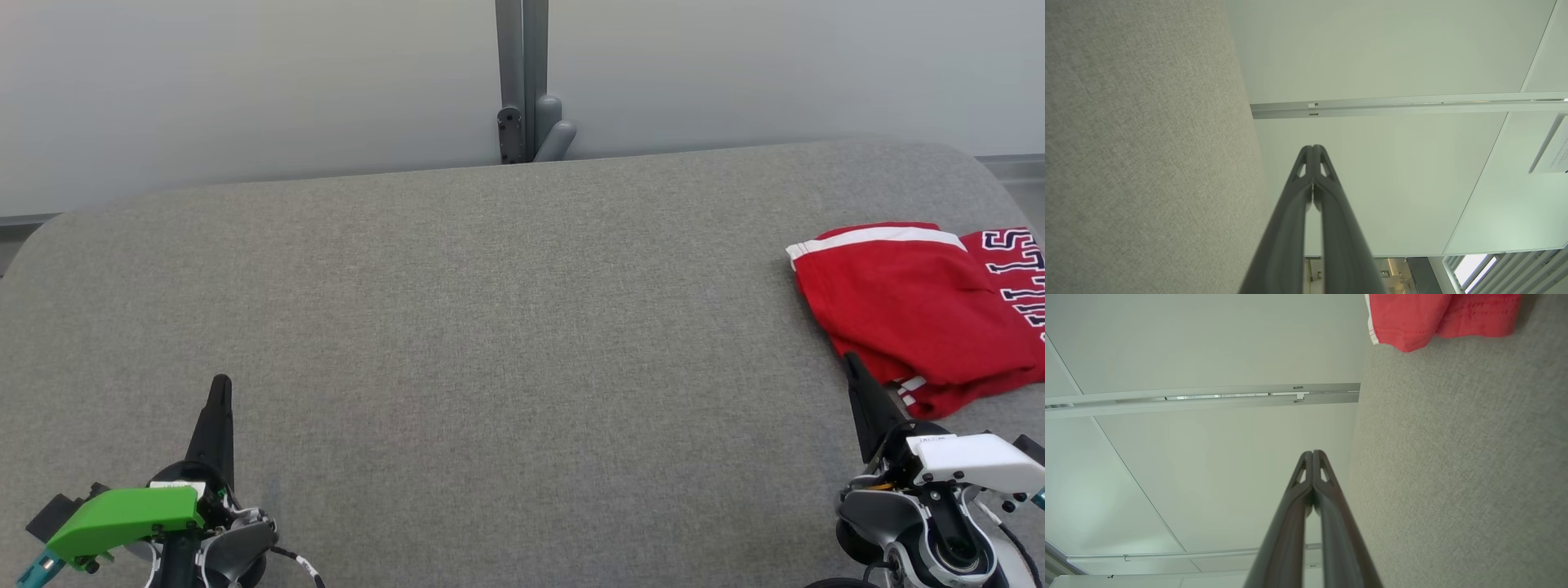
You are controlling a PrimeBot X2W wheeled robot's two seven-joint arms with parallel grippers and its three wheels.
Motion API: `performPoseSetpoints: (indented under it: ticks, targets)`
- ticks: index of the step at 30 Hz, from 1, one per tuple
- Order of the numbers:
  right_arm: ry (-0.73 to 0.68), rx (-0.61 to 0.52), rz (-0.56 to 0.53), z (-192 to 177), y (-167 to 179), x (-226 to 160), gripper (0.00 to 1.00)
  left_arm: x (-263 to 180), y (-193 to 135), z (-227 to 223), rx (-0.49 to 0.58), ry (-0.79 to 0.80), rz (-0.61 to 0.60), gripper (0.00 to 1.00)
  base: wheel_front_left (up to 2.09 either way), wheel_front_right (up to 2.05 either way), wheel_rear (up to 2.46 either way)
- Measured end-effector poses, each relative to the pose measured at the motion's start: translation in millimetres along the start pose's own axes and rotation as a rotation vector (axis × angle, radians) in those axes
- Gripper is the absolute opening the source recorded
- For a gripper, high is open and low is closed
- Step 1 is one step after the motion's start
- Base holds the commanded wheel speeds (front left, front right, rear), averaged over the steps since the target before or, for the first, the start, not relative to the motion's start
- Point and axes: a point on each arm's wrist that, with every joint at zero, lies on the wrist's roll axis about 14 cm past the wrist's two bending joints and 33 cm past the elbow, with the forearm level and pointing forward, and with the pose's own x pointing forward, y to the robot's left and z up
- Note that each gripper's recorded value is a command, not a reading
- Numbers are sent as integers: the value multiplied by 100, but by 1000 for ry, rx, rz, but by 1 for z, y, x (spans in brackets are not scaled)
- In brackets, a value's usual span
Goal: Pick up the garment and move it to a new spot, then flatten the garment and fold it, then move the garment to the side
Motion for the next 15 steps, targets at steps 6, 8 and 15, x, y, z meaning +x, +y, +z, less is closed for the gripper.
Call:
performPoseSetpoints:
  ticks: [6,8,15]
  targets:
    - [0,0,0,0,0,0,0,0,0,0,0,0,0,0,0,0,0]
    - [0,0,0,0,0,0,0,0,0,0,0,0,0,0,0,0,0]
    - [0,0,0,0,0,0,0,0,0,0,0,0,0,0,0,0,0]
